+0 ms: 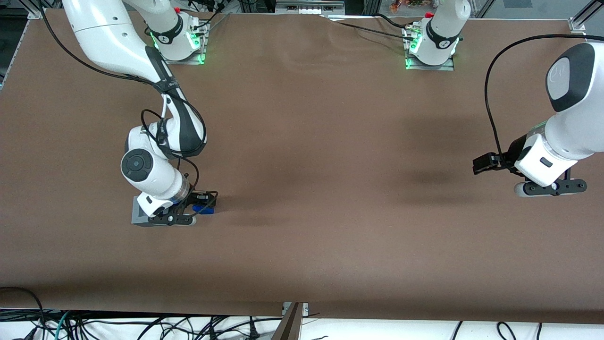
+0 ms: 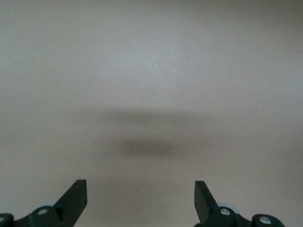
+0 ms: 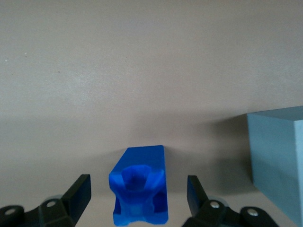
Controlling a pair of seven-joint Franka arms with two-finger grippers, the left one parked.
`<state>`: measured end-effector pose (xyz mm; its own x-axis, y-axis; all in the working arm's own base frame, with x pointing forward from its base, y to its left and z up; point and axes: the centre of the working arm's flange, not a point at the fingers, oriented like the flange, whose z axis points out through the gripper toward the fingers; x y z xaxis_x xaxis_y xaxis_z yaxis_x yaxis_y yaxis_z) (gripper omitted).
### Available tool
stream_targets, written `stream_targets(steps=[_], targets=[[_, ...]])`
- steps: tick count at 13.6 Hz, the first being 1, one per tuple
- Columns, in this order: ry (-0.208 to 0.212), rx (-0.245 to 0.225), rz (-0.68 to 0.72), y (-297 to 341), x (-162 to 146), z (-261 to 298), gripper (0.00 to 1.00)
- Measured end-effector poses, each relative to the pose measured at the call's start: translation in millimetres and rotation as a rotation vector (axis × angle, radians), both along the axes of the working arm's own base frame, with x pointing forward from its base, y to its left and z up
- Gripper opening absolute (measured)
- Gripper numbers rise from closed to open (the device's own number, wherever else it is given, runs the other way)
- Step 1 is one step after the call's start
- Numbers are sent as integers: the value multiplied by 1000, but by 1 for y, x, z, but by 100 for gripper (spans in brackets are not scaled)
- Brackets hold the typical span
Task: Insert blue part into gray base with right arm
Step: 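Move the open right gripper over the blue part and lower it, then close the right gripper on the blue part and lift it, then carry the blue part over the gray base's opening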
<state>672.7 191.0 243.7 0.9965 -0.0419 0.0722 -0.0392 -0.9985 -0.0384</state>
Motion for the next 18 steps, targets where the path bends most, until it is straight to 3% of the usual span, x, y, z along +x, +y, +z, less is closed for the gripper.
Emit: stream_targets(steps=[2,4,5,7,8,12,15,18], targets=[[1,0,-6,4,-2,-10,87],[4,-1,-7,5,-4,-14,70],[4,-1,-6,6,-4,-14,70],[-1,-1,1,4,-2,-11,50],[0,-4,13,3,-1,-4,50],[78,-32,130,-26,6,68,50],[75,-35,229,-78,12,110,50],[83,-36,260,-135,18,108,50]])
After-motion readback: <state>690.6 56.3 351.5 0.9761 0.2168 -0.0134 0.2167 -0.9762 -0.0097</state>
